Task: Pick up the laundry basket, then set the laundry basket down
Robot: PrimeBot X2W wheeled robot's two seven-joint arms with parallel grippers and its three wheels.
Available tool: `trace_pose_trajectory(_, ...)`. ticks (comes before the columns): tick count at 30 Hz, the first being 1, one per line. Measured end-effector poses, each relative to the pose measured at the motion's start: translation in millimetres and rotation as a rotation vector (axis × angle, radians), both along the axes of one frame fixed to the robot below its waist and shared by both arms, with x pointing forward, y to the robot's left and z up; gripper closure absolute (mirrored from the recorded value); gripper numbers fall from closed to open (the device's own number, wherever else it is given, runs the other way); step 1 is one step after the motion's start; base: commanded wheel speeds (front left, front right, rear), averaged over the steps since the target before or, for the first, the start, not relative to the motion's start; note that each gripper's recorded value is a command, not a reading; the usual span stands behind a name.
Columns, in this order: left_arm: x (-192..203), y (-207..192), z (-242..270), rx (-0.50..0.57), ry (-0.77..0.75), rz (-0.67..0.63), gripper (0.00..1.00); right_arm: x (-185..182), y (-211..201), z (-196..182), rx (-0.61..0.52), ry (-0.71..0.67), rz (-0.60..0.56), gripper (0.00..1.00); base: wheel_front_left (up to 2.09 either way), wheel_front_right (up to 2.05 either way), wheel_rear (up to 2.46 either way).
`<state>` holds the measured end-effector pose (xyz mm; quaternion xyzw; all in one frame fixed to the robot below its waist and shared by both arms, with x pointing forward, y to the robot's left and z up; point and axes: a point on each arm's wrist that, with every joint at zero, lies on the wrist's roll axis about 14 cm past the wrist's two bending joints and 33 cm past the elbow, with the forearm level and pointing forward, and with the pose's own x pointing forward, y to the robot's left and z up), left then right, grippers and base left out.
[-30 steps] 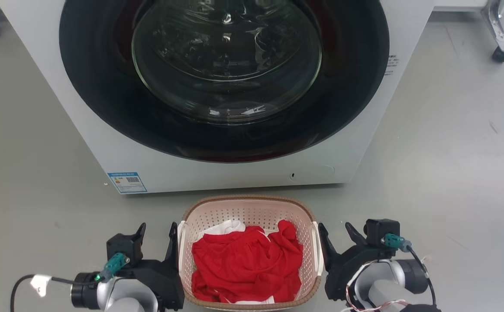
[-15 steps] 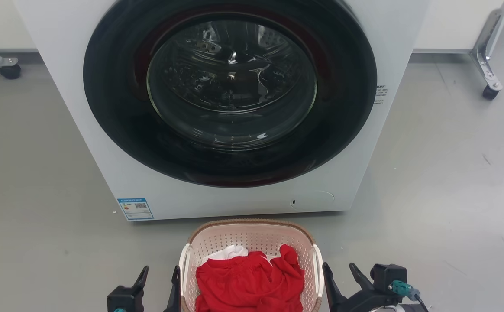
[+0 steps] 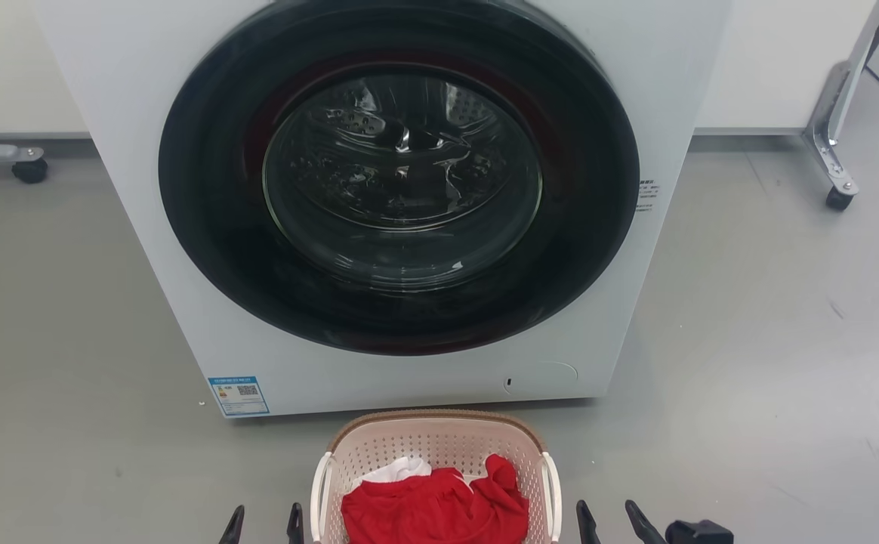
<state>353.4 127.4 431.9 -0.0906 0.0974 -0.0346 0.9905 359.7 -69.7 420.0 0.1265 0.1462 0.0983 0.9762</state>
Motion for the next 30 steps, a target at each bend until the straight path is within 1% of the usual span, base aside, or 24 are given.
trace_pose_trajectory(6, -8.0, 8.5, 7.4, -0.001, -0.028, 0.037, 0.0, -11.2, -9.1, 8.0, -0.007, -0.045, -0.031, 0.0, 0.0, 0.0, 0.0)
trace_pose_trajectory(16, -14.3, 19.2, 13.0, 0.012, -0.051, 0.075, 0.0, -16.0, -26.8, 27.7, -0.04, -0.135, -0.083, 0.0, 0.0, 0.0, 0.0)
trace_pose_trajectory(30, -13.1, 24.1, 19.9, 0.014, -0.075, 0.097, 0.0, -20.6, -31.4, 52.7, -0.038, -0.223, -0.104, 0.0, 0.0, 0.0, 0.0)
